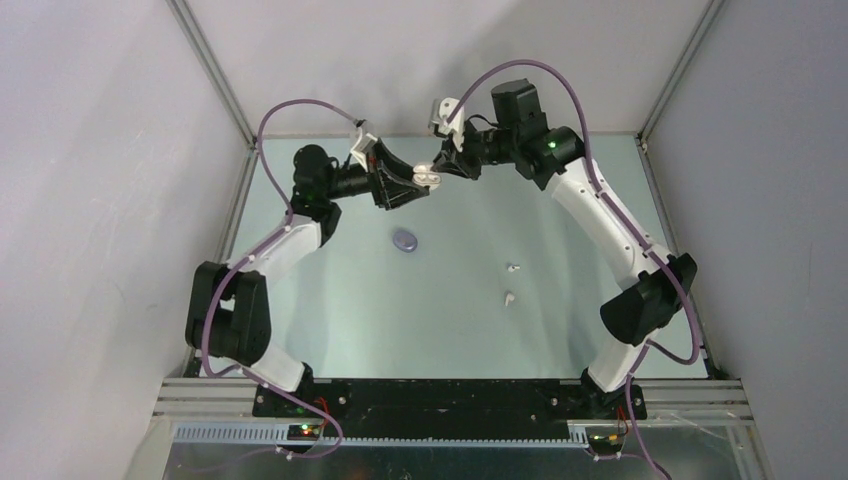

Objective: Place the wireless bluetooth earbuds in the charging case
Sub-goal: Pass from the left arm to the right

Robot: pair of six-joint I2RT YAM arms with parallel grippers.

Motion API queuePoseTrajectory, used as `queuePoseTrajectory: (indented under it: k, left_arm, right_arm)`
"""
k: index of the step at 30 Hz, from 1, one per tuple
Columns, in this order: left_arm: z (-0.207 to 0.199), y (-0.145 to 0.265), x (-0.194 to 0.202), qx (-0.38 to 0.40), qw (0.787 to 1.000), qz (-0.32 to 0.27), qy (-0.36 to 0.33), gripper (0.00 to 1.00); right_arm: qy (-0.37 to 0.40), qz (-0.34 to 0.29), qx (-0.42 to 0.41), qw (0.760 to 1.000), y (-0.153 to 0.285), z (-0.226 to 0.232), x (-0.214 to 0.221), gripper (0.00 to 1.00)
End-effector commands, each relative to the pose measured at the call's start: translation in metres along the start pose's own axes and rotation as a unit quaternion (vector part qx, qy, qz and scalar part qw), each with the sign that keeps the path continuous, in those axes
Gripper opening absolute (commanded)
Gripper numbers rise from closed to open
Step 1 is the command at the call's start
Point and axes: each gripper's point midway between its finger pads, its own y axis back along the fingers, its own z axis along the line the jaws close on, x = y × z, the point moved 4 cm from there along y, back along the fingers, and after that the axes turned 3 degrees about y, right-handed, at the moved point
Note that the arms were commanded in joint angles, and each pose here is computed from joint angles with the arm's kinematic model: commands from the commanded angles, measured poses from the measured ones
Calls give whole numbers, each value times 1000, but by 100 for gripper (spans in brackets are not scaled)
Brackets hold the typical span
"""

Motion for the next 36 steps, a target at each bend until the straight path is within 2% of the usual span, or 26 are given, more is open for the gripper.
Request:
queuePoseTrajectory:
  k: [1,3,8,10,18,24,31,36]
  left_arm:
    - [-9,3,-19,-3,998,-20,-61,54]
    - [-12,4,-21,2,997,-26,-75,52]
    - [-15,4,-21,12,996,-26,-89,40]
    - [-15,3,-20,12,996,-25,-87,38]
    - [-10,5,-12,2,996,-11,-86,46]
    - [-10,5,-11,2,996,-9,-90,47]
    - [-11,5,-12,3,996,-10,-92,35]
    - [-10,5,-12,4,996,-9,-90,33]
  right_arm:
    - [58,-12,31,998,18,-3,-31,0]
    - [59,-7,33,998,16,-3,-30,0]
    - [54,-2,38,998,13,-4,-28,0]
    - [55,-3,42,998,12,-5,-29,0]
    - [60,-5,53,997,16,-8,-34,0]
    - [54,-2,64,997,16,-13,-32,0]
    - [51,1,61,997,13,-12,-30,0]
    - [52,3,58,997,10,-11,-29,0]
